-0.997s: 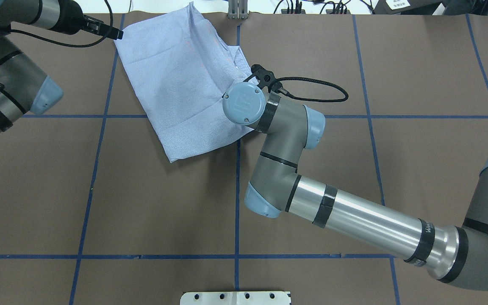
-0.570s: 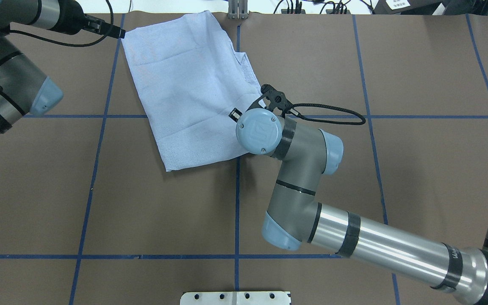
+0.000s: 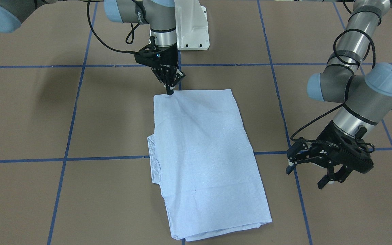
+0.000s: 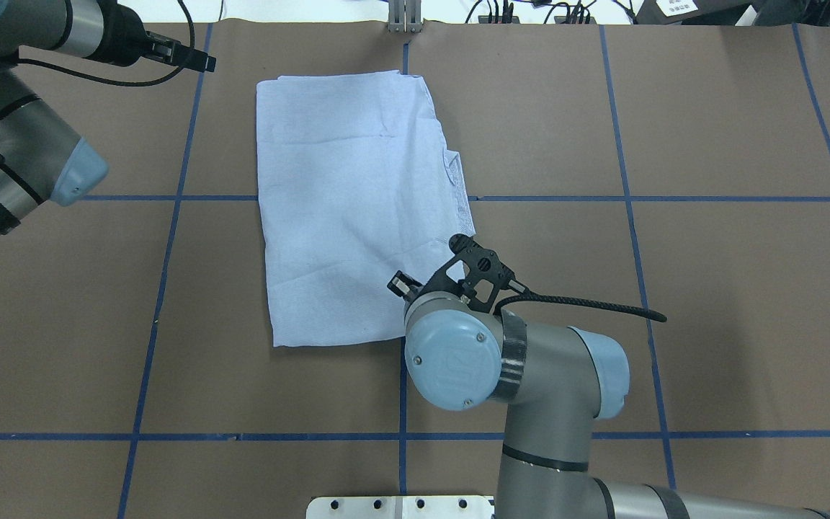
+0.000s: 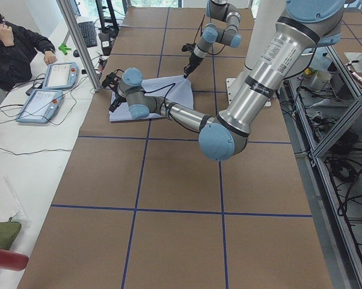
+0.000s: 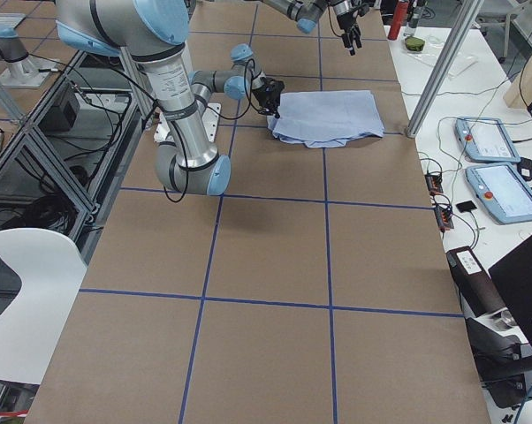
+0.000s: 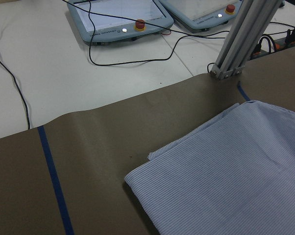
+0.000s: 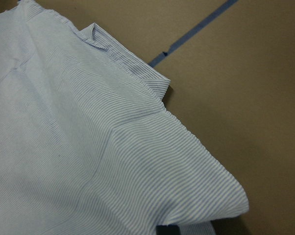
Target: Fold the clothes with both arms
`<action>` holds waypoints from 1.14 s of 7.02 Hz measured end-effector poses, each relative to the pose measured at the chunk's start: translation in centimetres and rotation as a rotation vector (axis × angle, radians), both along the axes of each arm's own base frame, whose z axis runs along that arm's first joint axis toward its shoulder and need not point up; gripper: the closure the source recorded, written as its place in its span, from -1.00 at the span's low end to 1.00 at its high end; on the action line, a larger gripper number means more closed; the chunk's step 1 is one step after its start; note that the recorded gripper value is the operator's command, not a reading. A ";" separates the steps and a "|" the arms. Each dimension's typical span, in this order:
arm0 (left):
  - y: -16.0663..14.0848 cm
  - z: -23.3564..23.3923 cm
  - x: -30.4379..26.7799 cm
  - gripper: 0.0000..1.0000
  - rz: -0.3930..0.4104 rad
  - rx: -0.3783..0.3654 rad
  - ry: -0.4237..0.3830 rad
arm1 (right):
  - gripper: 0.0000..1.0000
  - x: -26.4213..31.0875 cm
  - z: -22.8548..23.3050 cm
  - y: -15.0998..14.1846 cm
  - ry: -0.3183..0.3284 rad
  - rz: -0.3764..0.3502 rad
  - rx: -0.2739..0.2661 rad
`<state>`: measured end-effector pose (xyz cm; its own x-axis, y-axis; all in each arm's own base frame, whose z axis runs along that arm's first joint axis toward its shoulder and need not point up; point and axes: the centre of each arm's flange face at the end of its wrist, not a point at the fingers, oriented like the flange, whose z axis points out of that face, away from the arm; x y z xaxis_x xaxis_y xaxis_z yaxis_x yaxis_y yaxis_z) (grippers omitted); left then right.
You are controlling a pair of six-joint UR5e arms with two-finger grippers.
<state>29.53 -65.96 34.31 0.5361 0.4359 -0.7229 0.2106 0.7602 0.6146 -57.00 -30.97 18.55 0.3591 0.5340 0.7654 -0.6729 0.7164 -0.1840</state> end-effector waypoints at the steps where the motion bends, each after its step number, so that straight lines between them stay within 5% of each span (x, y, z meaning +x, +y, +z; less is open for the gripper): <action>1: 2.4 -1.0 1.2 -1.00 0.011 -0.025 0.045 | -0.66 0.4 0.1 1.3 0.006 -0.009 0.004; 2: 5.7 -2.2 2.5 -1.00 0.030 -0.059 0.099 | -1.00 0.5 0.4 1.5 0.020 -0.019 0.014; 6: 18.7 -4.7 6.7 -1.00 0.111 -0.179 0.187 | -1.00 3.4 0.2 -2.4 0.052 -0.044 0.107; 8: 26.1 -2.7 8.7 -1.00 0.061 -0.279 0.205 | -1.00 5.4 2.0 -4.3 0.006 -0.061 0.148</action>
